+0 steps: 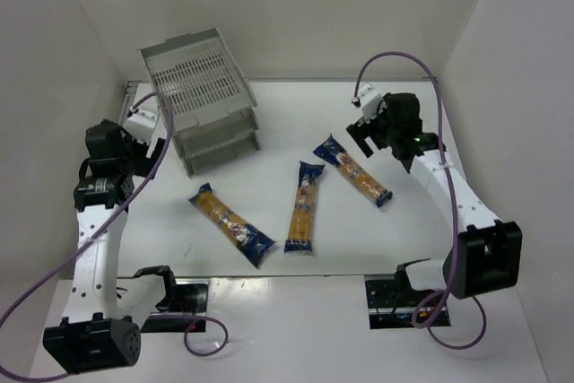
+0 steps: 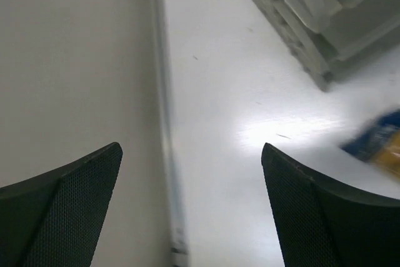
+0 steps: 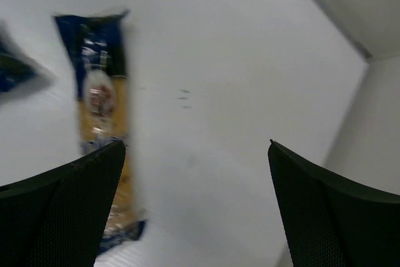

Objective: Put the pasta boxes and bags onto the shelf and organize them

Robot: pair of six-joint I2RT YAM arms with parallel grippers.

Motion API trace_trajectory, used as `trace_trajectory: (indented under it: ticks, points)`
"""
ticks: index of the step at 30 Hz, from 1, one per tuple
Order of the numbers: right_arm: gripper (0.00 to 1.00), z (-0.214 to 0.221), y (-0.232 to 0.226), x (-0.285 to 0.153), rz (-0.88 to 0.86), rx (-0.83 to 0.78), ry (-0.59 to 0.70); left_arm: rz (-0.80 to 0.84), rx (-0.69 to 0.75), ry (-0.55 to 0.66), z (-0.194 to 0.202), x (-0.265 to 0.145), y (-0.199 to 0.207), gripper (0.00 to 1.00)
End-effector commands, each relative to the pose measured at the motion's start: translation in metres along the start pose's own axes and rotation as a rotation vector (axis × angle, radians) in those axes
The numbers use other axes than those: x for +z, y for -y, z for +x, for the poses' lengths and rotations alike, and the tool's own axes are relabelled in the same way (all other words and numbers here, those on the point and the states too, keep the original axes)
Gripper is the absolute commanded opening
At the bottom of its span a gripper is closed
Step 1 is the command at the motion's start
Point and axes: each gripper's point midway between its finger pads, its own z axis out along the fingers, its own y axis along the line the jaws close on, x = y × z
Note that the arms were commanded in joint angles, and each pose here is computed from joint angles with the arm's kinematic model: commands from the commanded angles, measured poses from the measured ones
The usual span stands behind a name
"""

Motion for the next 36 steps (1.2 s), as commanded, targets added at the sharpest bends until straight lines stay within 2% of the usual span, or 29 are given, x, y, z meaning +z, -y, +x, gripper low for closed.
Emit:
trace_trajectory:
  ticks: [1, 3, 6, 8, 14, 19, 22, 23, 24, 25, 26, 27, 28, 29, 30, 31, 33, 36]
  points:
    - [1.00, 0.007, -0.071, 0.020, -0.244, 0.241, -0.112, 0.152, -0.435, -0.046, 0.014, -0.021, 0.048, 0.99]
    - [1.00, 0.029, -0.098, 0.044, -0.335, 0.229, -0.192, 0.153, -0.613, 0.061, 0.005, -0.040, 0.043, 0.99]
    - [1.00, 0.054, -0.120, 0.053, -0.406, 0.169, -0.252, 0.165, -0.681, 0.133, 0.000, -0.048, 0.042, 0.99]
    - [1.00, 0.071, -0.128, 0.063, -0.417, 0.133, -0.278, 0.102, -0.740, 0.152, 0.005, -0.055, 0.029, 0.99]
    - [1.00, 0.101, -0.148, 0.065, -0.463, 0.073, -0.335, 0.003, -0.775, 0.158, 0.018, -0.059, 0.013, 0.99]
    - [0.99, 0.127, -0.168, 0.075, -0.423, 0.063, -0.394, -0.073, -0.791, 0.176, 0.024, -0.067, -0.003, 0.99]
    - [0.80, 0.121, -0.169, 0.085, -0.407, 0.179, -0.460, -0.090, -0.793, 0.182, 0.025, -0.070, -0.006, 0.99]
    - [0.76, 0.126, -0.177, 0.083, -0.439, 0.216, -0.523, -0.101, -0.797, 0.178, 0.027, -0.070, -0.008, 0.99]
    - [0.64, 0.124, -0.180, 0.098, -0.437, 0.275, -0.570, -0.110, -0.801, 0.175, 0.029, -0.070, -0.009, 0.99]
    - [0.57, 0.124, -0.184, 0.101, -0.452, 0.304, -0.606, -0.110, -0.801, 0.175, 0.029, -0.070, -0.009, 0.99]
    - [0.44, 0.129, -0.186, 0.105, -0.458, 0.311, -0.663, -0.110, -0.801, 0.175, 0.029, -0.070, -0.009, 0.99]
    - [0.32, 0.131, -0.187, 0.102, -0.463, 0.311, -0.677, -0.102, -0.797, 0.188, 0.024, -0.072, -0.010, 0.99]
    - [0.13, 0.131, -0.187, 0.102, -0.466, 0.302, -0.674, -0.102, -0.797, 0.188, 0.024, -0.072, -0.010, 0.99]
    - [0.06, 0.132, -0.178, 0.100, -0.413, 0.289, -0.646, -0.097, -0.793, 0.200, 0.022, -0.072, -0.011, 0.99]
    - [0.01, 0.137, -0.181, 0.101, -0.390, 0.287, -0.654, -0.097, -0.793, 0.200, 0.022, -0.072, -0.011, 0.99]
    - [0.00, 0.130, -0.172, 0.098, -0.356, 0.283, -0.619, -0.101, -0.790, 0.210, 0.020, -0.075, -0.011, 0.99]
    - [0.00, 0.131, -0.173, 0.093, -0.345, 0.262, -0.590, -0.105, -0.787, 0.218, 0.019, -0.077, -0.011, 0.99]
    - [0.00, 0.097, -0.148, 0.083, -0.384, 0.274, -0.453, -0.112, -0.782, 0.235, 0.017, -0.082, -0.012, 0.99]
